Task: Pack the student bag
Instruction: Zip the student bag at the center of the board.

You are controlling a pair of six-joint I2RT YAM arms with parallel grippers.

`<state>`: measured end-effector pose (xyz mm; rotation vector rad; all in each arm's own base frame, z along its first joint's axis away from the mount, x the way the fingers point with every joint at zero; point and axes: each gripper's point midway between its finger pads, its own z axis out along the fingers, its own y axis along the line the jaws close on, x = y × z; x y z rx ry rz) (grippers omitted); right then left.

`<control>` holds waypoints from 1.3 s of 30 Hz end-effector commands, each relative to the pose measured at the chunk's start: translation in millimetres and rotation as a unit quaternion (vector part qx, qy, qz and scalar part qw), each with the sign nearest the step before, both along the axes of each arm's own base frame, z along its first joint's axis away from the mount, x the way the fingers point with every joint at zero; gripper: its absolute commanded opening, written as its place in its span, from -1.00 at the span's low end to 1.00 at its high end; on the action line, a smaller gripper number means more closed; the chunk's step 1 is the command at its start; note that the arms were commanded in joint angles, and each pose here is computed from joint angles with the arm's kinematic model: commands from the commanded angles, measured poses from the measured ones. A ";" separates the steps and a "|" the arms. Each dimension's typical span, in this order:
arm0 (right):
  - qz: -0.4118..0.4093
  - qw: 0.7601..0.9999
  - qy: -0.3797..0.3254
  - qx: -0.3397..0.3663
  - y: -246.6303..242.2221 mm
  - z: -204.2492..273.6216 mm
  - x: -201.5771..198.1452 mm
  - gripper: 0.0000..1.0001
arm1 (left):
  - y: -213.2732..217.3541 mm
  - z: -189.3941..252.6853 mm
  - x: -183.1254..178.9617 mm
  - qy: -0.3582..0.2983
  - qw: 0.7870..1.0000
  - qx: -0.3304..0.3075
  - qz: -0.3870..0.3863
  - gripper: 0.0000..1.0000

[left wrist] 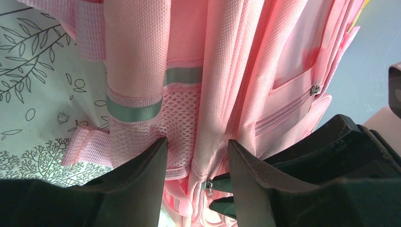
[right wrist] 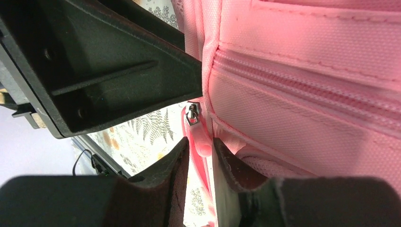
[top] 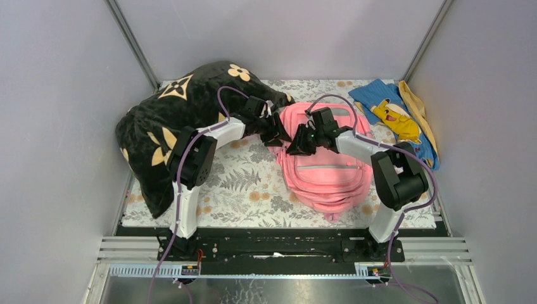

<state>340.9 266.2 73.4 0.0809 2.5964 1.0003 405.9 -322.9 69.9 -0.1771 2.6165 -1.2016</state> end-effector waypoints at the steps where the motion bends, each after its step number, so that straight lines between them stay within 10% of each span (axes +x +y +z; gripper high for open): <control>1: 0.005 0.999 -0.016 -0.045 -1.3 -2.9 -3.0 -0.38 | -11.8 6.5 4.1 -0.021 0.999 -0.017 -0.020 0.11; 15: 0.014 0.976 -0.054 -0.211 -13.5 -26.1 -5.0 -0.60 | -12.5 -0.7 1.2 -0.015 0.999 -0.018 -0.022 0.07; 22: 0.016 0.974 -0.072 -0.213 -15.0 -1.0 -14.3 -0.82 | -13.5 -1.8 1.7 -0.014 1.000 -0.018 -0.021 -0.33; 26: 0.015 0.974 -0.078 -0.214 -19.7 9.7 -19.4 -0.81 | -14.6 -2.3 2.8 -0.014 1.000 -0.019 -0.020 -0.97; 39: 0.027 0.975 -0.059 -0.212 -30.5 12.1 -55.5 -0.84 | -11.9 -5.3 18.1 -0.027 1.000 -0.010 0.003 -1.00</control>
